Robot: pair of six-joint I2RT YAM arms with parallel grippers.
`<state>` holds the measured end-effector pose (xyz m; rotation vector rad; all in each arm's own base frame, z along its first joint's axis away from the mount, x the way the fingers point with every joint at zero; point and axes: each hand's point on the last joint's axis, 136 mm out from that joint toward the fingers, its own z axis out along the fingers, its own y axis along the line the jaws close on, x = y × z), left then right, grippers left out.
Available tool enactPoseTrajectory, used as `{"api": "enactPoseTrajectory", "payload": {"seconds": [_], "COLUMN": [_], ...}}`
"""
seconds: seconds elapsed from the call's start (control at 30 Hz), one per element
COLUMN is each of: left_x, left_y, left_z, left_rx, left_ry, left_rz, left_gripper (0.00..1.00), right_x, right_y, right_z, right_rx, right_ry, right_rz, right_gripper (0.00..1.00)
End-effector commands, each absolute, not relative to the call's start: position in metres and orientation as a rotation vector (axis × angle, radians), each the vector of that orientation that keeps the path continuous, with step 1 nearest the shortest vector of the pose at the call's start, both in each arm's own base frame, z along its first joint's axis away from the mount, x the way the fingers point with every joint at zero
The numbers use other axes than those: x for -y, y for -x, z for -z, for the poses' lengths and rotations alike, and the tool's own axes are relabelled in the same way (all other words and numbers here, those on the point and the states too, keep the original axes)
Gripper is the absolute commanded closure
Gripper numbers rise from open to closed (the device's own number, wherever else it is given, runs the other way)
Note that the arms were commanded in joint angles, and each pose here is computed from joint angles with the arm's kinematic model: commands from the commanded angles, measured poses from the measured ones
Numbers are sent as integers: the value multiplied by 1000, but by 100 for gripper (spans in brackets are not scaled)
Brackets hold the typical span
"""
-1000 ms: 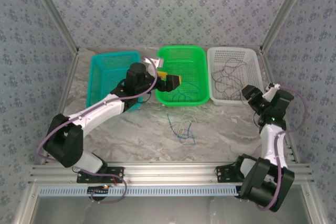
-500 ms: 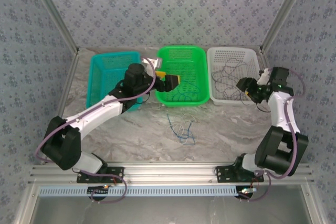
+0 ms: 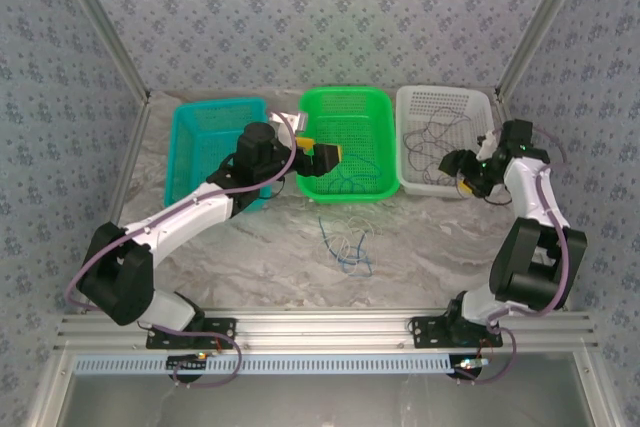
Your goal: Untangle the cables
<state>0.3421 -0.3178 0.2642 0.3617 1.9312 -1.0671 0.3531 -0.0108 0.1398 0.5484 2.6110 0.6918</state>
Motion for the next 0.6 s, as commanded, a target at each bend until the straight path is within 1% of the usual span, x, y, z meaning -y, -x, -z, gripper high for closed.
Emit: {"api": "enactPoseTrajectory", "payload": {"seconds": [0.0, 0.2, 0.37, 0.47, 0.57], "left_x": [309, 303, 300, 299, 300], "left_y": [-341, -339, -338, -337, -339], "left_z": [-277, -276, -276, -276, -277], "left_rx": [-1897, -1902, -1904, -1904, -1905], "left_ry": [-355, -339, -334, -337, -334], "left_rz": [1042, 1023, 1009, 1004, 1007], "left_gripper": [1, 0, 0, 0, 1], "right_x": [7, -3, -4, -3, 2], "right_y": [-379, -412, -418, -422, -440], "right_z": [-138, -148, -134, -138, -146], "right_rx": [-2605, -2560, -2607, -2566, -2499], "right_ry": [-529, -499, -506, -509, -508], "right_rz": [-726, -792, -815, -809, -790], "right_gripper": [28, 27, 29, 28, 27]}}
